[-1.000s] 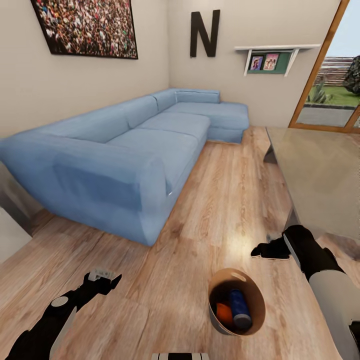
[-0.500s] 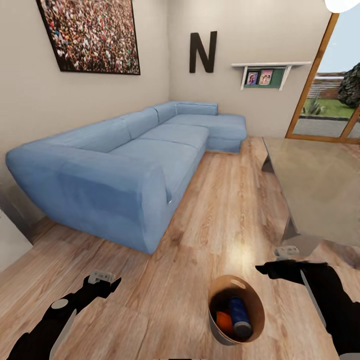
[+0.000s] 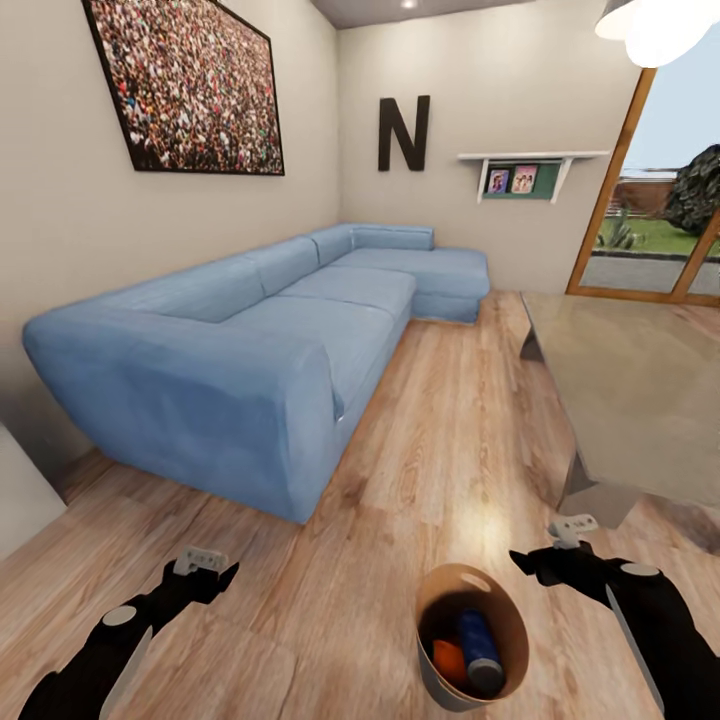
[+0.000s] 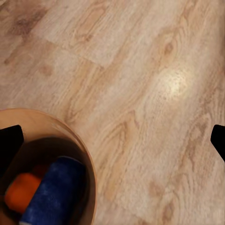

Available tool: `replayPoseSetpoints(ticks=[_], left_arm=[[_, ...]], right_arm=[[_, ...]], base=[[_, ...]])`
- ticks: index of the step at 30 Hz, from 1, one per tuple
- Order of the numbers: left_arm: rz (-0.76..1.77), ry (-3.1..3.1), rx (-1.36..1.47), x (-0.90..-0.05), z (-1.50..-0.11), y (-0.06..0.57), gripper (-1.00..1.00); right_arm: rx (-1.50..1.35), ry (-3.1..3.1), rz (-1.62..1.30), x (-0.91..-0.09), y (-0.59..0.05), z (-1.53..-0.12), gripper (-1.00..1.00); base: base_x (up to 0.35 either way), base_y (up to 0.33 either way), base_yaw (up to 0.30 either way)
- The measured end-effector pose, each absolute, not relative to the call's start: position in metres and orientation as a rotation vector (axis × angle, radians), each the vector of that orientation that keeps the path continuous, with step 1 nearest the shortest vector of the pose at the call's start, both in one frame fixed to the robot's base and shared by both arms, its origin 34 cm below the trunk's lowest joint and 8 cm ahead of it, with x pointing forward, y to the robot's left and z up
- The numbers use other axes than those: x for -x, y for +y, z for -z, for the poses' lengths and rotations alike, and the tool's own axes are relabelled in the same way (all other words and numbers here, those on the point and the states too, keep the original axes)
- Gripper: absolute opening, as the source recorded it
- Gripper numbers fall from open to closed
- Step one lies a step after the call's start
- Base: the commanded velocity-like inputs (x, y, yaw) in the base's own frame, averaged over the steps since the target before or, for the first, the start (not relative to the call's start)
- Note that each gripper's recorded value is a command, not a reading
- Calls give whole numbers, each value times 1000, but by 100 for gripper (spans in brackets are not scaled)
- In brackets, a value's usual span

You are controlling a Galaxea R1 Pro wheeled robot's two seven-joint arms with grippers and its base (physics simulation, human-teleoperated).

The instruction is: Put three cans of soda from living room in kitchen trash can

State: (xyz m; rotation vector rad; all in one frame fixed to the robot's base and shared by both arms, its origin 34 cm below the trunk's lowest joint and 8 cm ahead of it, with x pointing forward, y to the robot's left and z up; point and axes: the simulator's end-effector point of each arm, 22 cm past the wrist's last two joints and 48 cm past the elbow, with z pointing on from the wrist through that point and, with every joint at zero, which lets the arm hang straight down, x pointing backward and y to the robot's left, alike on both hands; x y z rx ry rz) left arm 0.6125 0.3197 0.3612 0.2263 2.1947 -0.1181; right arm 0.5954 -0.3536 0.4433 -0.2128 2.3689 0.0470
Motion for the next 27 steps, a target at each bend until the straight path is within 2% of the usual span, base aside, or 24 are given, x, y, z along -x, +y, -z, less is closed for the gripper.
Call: replayPoseSetpoints(ticks=[17, 27], left_arm=[[70, 2200, -204, -623, -398, 329, 100], [38, 2158, -204, -615, -412, 334, 100]], right_arm=[[238, 2358, -55, -591, -351, -463, 100], [263, 2314, -48, -561, -353, -461, 100]], base=[[0, 0, 0], [0, 0, 0]])
